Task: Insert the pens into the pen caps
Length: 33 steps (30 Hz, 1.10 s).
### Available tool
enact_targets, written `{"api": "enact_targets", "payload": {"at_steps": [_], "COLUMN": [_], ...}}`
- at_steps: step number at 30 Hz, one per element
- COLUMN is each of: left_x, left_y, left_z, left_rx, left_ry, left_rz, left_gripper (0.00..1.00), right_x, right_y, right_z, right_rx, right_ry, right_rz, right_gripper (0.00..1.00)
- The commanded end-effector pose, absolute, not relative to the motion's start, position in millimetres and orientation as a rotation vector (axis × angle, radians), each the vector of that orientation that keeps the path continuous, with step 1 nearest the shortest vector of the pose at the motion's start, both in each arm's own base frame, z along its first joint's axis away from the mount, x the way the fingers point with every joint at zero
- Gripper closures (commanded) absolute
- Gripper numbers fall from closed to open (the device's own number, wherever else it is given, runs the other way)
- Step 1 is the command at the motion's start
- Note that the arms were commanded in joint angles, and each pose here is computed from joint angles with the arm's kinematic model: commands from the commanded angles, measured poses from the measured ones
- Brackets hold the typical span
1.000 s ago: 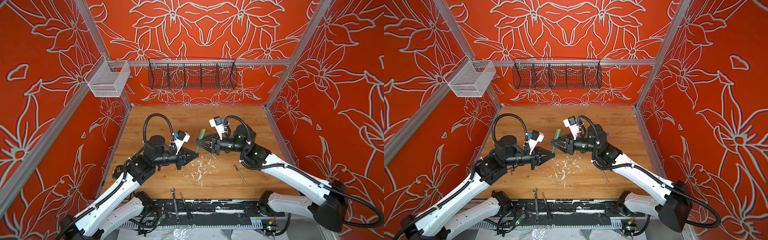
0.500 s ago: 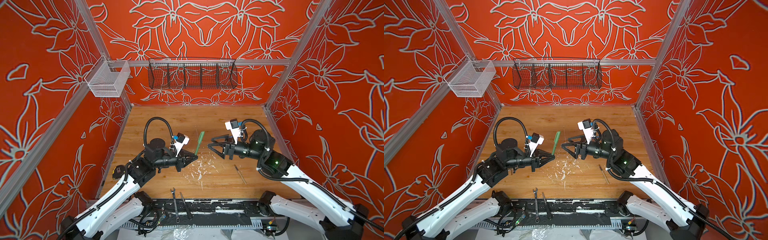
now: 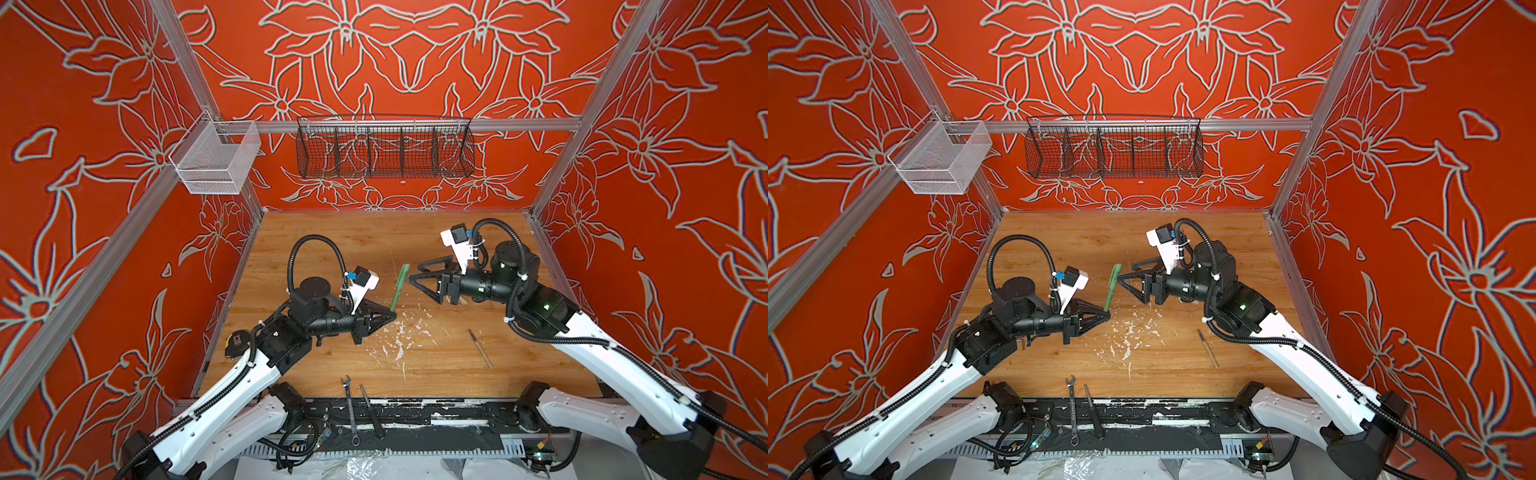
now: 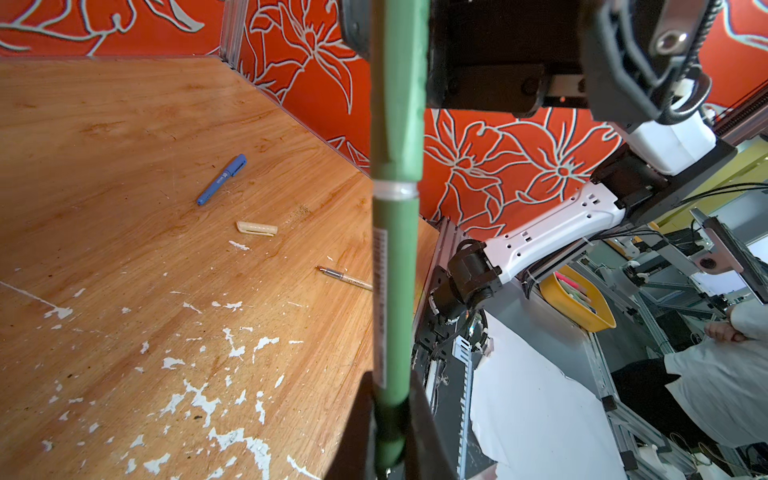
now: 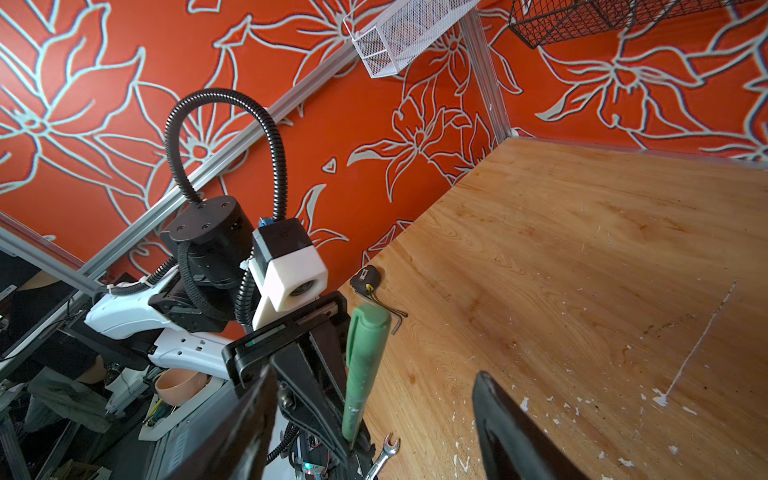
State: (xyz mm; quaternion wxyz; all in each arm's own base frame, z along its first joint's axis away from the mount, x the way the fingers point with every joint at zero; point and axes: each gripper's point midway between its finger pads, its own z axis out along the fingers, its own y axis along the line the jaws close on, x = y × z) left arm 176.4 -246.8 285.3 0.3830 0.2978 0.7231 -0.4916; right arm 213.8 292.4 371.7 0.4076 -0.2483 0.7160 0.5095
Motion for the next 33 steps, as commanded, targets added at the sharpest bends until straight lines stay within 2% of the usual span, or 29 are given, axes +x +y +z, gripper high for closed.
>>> {"api": "enact_targets", "payload": {"at_steps": [1, 27, 33], "left_x": [171.8, 175.9, 179.1], "left_y": [-248.1, -248.4, -249.8], "left_z": [296.5, 290.0, 289.8], "left_rx": [0.782, 0.785, 0.784], "left_ry": [1.791, 1.811, 1.815], "left_rz": [-1.275, -1.248, -1.242], "left_gripper": [1.00, 1.00, 1.00], "right_x": [216.2, 225.7, 227.4], "right_y": [294.0, 321.1, 326.2], "right_z": [383.7, 395.9, 391.2], "right_rx": [-0.635, -0.697, -0.699], "right_ry": [1.784, 1.773, 1.788], "right_rz": [1.280, 1.370, 1.382], "right_gripper": [0.26, 0.50, 0.70]}}
